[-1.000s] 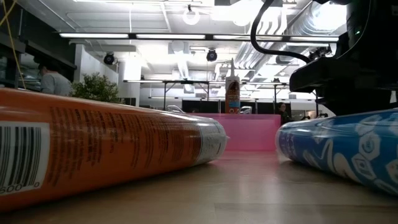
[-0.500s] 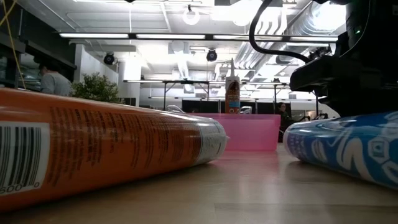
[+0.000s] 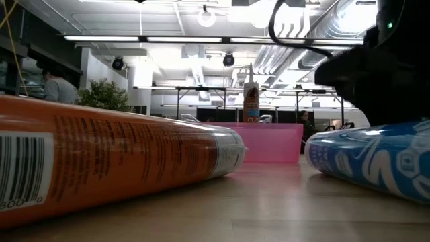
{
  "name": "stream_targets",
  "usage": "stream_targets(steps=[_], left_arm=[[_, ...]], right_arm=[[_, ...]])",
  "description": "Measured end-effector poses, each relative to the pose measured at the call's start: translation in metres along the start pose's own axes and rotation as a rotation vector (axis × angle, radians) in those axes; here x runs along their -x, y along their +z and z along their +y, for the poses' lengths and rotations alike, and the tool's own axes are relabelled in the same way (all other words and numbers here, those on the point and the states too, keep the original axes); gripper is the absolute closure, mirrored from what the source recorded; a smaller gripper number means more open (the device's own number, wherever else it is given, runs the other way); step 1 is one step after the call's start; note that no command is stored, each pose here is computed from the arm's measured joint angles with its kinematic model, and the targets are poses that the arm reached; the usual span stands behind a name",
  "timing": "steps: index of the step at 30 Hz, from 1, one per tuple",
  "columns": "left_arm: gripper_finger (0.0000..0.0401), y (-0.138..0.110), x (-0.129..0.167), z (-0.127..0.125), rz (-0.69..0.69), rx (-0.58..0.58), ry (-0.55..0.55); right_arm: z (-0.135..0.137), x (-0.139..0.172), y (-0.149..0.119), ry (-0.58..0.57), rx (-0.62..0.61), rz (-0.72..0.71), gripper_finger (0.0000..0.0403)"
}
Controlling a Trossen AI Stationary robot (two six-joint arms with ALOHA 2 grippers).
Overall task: Pick & place silicon tubes, Sealant and Lysol wipes
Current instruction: Put the right orange sealant into the transparent container
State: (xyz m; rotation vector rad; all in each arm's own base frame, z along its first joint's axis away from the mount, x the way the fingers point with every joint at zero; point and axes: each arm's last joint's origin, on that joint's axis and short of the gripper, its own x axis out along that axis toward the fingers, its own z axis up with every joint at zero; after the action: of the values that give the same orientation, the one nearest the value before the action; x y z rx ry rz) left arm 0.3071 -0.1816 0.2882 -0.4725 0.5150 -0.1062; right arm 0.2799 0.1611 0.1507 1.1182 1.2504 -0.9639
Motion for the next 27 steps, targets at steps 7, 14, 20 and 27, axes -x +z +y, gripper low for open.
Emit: stream_targets(steps=[7, 14, 20, 27], left_arm=[[0.0004, 0.000, 0.000, 0.000, 0.000, 0.001, 0.000], [0.0004, 0.000, 0.000, 0.000, -0.001, 0.003, 0.000], [0.0004, 0.000, 0.000, 0.000, -0.001, 0.002, 0.000], [0.0004, 0.000, 0.000, 0.000, -0.002, -0.008, 0.000]], right_arm=[[-0.003, 0.014, 0.002, 0.032, 0.018, -0.028, 0.0199], [-0.008, 0.038, 0.007, 0.095, 0.023, -0.098, 0.0200], [-0.017, 0.067, 0.015, 0.192, 0.046, -0.234, 0.0200], [-0.021, 0.088, 0.027, 0.258, 0.178, -0.503, 0.0200]])
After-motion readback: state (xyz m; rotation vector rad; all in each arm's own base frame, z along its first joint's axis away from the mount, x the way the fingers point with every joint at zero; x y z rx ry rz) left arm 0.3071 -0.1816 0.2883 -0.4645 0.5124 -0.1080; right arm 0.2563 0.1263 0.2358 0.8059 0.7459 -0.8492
